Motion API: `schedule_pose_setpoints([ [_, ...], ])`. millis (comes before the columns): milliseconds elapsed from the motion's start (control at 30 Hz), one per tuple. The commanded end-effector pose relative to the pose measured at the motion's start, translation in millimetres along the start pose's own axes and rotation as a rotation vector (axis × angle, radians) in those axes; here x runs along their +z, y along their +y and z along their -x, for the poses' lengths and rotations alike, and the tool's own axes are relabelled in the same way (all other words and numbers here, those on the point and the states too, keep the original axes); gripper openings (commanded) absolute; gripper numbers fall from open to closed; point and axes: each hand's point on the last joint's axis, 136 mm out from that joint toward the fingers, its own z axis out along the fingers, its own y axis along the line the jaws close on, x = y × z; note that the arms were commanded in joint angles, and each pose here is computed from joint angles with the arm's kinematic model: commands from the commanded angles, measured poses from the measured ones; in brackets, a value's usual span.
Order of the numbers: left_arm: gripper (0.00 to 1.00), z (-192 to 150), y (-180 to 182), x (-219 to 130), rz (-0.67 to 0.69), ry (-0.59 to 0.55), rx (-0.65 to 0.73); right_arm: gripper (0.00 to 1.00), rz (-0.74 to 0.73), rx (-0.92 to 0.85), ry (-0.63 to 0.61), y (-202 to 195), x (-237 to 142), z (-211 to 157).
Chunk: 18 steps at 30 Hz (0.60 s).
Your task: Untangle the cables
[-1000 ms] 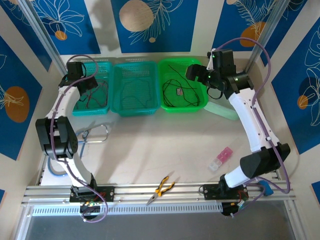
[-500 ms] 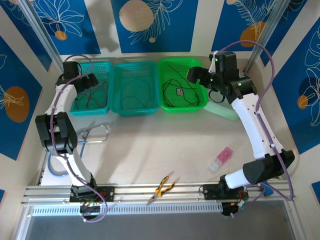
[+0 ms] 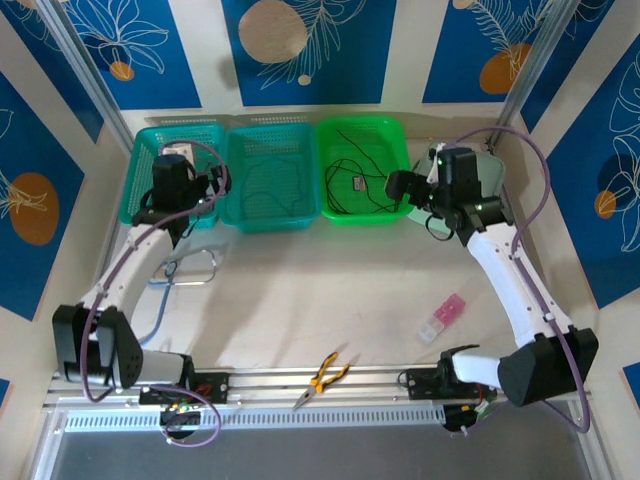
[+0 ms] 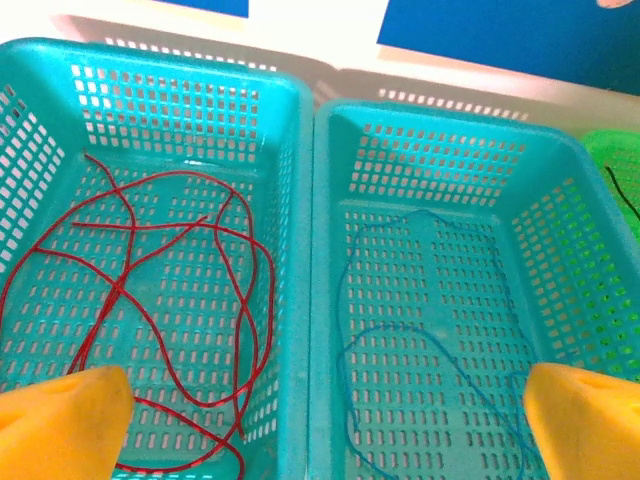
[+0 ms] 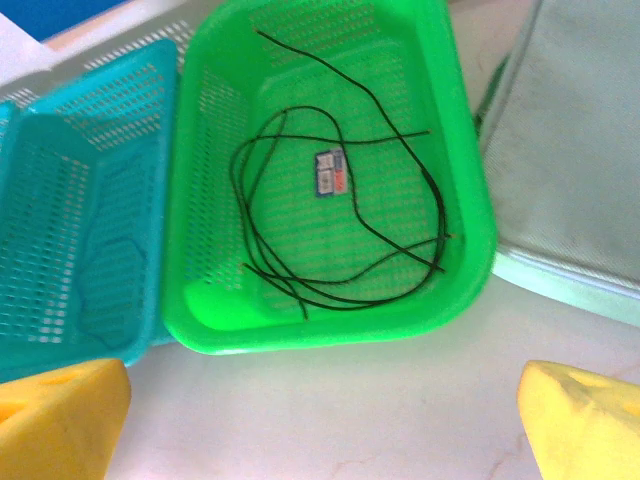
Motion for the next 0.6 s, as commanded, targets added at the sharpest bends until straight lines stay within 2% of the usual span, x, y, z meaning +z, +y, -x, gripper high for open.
schedule_pose_setpoints([
  [0, 1.0, -7.2, -2.9, -9.0, -0.005, -0.054, 0.034, 0.99, 0.008, -0.055, -0.139, -5.4, 1.1, 7.7],
  [167, 1.0, -37.9, -12.4, -23.8, -0.096, -0.075, 0.087, 0.99, 0.037, -0.175, -0.226, -16.0, 13.4, -15.6],
  [367, 1.0, -56.0, -19.5, -46.7, -0.183, -0.238, 0.222, 0.99, -0.031, -0.19, -0.267, -48.4, 31.1, -35.7],
  [567, 1.0, -75.2, -12.3, -48.4, -0.159, -0.204, 0.325, 0.99, -0.065, -0.172, -0.358, -76.1, 36.3, -46.3],
])
